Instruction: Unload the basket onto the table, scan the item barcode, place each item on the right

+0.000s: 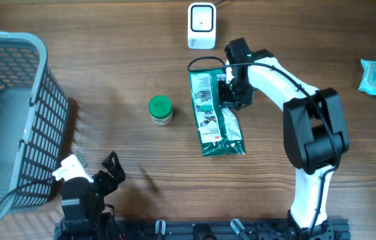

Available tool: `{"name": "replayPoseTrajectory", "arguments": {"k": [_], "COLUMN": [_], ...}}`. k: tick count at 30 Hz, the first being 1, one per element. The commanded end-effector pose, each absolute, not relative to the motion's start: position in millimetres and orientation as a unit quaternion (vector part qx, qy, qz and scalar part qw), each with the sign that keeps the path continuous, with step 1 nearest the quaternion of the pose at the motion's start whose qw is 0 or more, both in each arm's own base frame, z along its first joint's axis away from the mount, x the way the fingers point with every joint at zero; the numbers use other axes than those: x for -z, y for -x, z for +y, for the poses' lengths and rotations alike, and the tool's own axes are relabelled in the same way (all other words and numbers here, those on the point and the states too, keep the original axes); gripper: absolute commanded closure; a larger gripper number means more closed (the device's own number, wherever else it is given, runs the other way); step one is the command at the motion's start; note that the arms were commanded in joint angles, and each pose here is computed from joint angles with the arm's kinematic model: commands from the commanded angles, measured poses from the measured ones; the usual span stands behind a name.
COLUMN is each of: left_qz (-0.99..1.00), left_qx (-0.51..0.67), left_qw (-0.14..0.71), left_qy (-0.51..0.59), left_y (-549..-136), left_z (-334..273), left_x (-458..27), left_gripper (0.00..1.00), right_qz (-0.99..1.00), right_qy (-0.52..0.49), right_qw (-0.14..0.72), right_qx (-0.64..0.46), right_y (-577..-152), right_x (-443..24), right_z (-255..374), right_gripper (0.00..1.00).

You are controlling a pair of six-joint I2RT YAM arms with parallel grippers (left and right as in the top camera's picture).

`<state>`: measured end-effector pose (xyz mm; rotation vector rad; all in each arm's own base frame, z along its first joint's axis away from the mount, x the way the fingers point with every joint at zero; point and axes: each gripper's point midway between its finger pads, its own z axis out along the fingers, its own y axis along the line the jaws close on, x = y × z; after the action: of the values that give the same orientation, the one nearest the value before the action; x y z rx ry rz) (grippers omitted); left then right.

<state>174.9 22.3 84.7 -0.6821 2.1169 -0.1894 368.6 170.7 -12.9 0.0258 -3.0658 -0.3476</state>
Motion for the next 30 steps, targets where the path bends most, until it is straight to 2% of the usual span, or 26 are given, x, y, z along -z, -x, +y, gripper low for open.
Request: {"name": "replayPoseTrajectory", "arguments": {"k": [1,5,7,8,9,10,12,14,15,18,19,21,23,27,30], "left_qz": [0.851,0.851,0.851,0.851,0.851,0.851,0.851,0.851,0.851,0.851,0.851,0.851,0.851,0.851,0.851], "left_qx": [0.078,0.078,0.078,0.078,0.078,0.078,0.078,0.078,0.078,0.078,0.078,0.078,0.078,0.078,0.078], "left_qw": [0.441,0.441,0.441,0.441,0.441,0.441,0.441,0.441,0.441,0.441,0.441,0.441,0.441,0.441,0.441], "left_qy": [0.275,0.275,0.275,0.275,0.275,0.275,0.275,0.275,0.275,0.275,0.275,0.275,0.275,0.275,0.275], "left_y": [-175,-175,-175,-175,-175,-175,-175,-175,-175,-175,-175,-175,-175,-175,-175], "left_z": [22,22,22,22,22,22,22,22,22,22,22,22,22,22,22], "left_x": [-84,-84,-84,-84,-84,-84,-84,-84,-84,-84,-84,-84,-84,-84,-84], "left_gripper": [0.00,0.00,0.00,0.00,0.00,0.00,0.00,0.00,0.00,0.00,0.00,0.00,0.00,0.00,0.00], "right_qz": [-0.992,-0.964,-0.956,-0.959,-0.968,-0.974,-0.987,-0.994,-0.992,-0.988,-0.987,-0.980,-0.970,-0.957,-0.962], "right_qy": [-0.037,-0.071,-0.067,-0.062,-0.058,-0.056,-0.052,-0.034,-0.040,-0.004,0.012,0.038,0.109,0.163,0.169], "right_qw": [0.079,-0.035,-0.064,-0.074,-0.082,-0.087,-0.097,-0.099,-0.104,-0.149,-0.162,-0.195,-0.212,-0.233,-0.213], "right_qx": [-0.092,-0.253,-0.278,-0.267,-0.232,-0.200,-0.121,0.010,0.068,0.030,0.020,-0.009,-0.050,-0.054,-0.035], "right_y": [-336,-376,-383,-384,-385,-384,-381,-375,-378,-407,-415,-439,-450,-468,-473], "right_x": [65,-7,-28,-34,-40,-45,-59,-74,-77,-65,-62,-50,-46,-48,-25], "right_z": [102,52,45,48,58,68,91,133,155,143,138,123,92,54,39], "right_gripper": [0.96,0.96,0.95,0.53,0.00,0.00,0.00,0.00,0.11,0.86,0.95,0.96,0.96,0.95,0.95]}}
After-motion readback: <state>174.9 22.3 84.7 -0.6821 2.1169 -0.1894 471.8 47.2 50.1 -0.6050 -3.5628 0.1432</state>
